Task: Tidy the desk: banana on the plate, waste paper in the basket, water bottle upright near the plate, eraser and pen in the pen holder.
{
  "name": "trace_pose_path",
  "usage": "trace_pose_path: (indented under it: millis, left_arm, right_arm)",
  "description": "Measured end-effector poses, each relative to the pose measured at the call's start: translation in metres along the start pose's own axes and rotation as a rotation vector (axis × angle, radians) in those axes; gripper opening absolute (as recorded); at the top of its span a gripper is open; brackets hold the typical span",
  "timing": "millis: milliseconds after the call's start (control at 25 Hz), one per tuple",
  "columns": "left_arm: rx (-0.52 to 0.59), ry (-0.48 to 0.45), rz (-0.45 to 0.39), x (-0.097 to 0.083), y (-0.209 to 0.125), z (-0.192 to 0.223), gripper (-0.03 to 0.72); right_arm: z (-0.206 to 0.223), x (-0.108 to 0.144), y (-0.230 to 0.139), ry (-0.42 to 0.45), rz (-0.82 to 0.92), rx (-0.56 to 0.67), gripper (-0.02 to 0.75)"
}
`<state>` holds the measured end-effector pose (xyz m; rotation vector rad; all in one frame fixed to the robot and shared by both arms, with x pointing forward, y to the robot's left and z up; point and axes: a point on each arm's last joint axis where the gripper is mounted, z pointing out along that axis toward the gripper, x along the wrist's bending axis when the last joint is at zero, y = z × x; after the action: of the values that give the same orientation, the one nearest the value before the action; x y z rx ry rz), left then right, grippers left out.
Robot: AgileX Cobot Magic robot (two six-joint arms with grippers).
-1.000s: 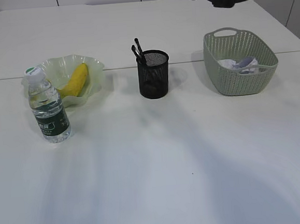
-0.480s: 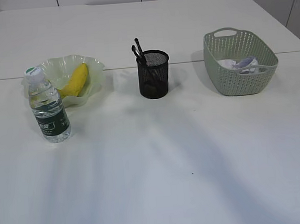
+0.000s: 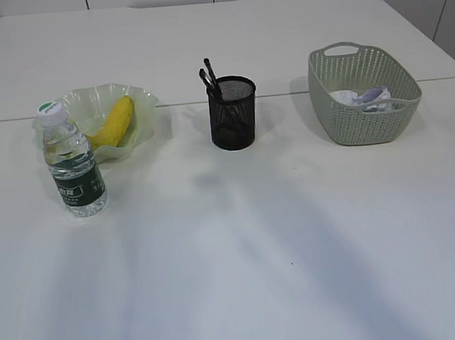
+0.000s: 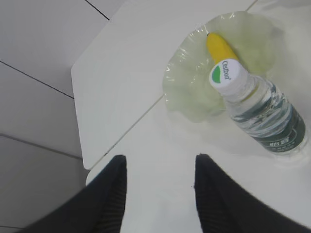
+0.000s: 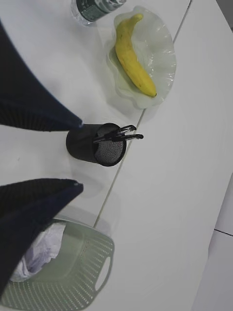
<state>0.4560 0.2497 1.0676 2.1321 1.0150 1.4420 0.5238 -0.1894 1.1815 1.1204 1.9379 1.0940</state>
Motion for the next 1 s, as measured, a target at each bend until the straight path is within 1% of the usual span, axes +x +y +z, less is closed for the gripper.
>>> trace_pose_path:
  millis: [160,240,320,480,600,680,720,840,920,1000]
  left_arm:
    - [0.001,0.001,0.016,0.0,0.0,0.0,0.328]
    - [-0.021,-0.021,-0.032,-0.002,0.001,0.0,0.324]
    - [-0.046,-0.061,-0.129,-0.007,0.004,0.003,0.312]
    - [-0.035,-0.144,-0.371,-0.021,0.0,0.009,0.279]
    - [0.005,-0.219,-0.612,-0.036,-0.01,0.011,0.269]
    - [0.037,-0.293,-0.798,-0.048,-0.017,0.01,0.267]
    - [0.052,-0.339,-0.863,-0.055,-0.021,0.009,0.266]
    - [0.122,-0.429,-1.084,-0.069,-0.03,0.006,0.266]
    - [0.173,-0.46,-1.196,-0.074,-0.039,0.006,0.266]
    - [0.194,-0.483,-1.269,-0.073,-0.046,0.007,0.266]
  right_arm:
    - [-0.011,0.001,0.0,0.013,0.011,0.017,0.252]
    - [-0.02,0.003,0.0,0.028,0.028,0.022,0.252]
    - [-0.032,0.005,0.001,0.043,0.042,0.024,0.252]
    - [-0.06,0.007,0.0,0.063,0.048,0.039,0.252]
    - [-0.083,0.009,0.0,0.07,0.036,0.036,0.252]
    - [-0.101,0.01,-0.001,0.071,0.012,0.019,0.252]
    - [-0.111,0.01,-0.001,0.072,-0.002,0.01,0.252]
    - [-0.138,0.012,-0.004,0.072,-0.039,-0.014,0.252]
    - [-0.155,0.013,-0.006,0.072,-0.053,-0.029,0.252]
    - [-0.169,0.014,-0.008,0.07,-0.061,-0.048,0.252]
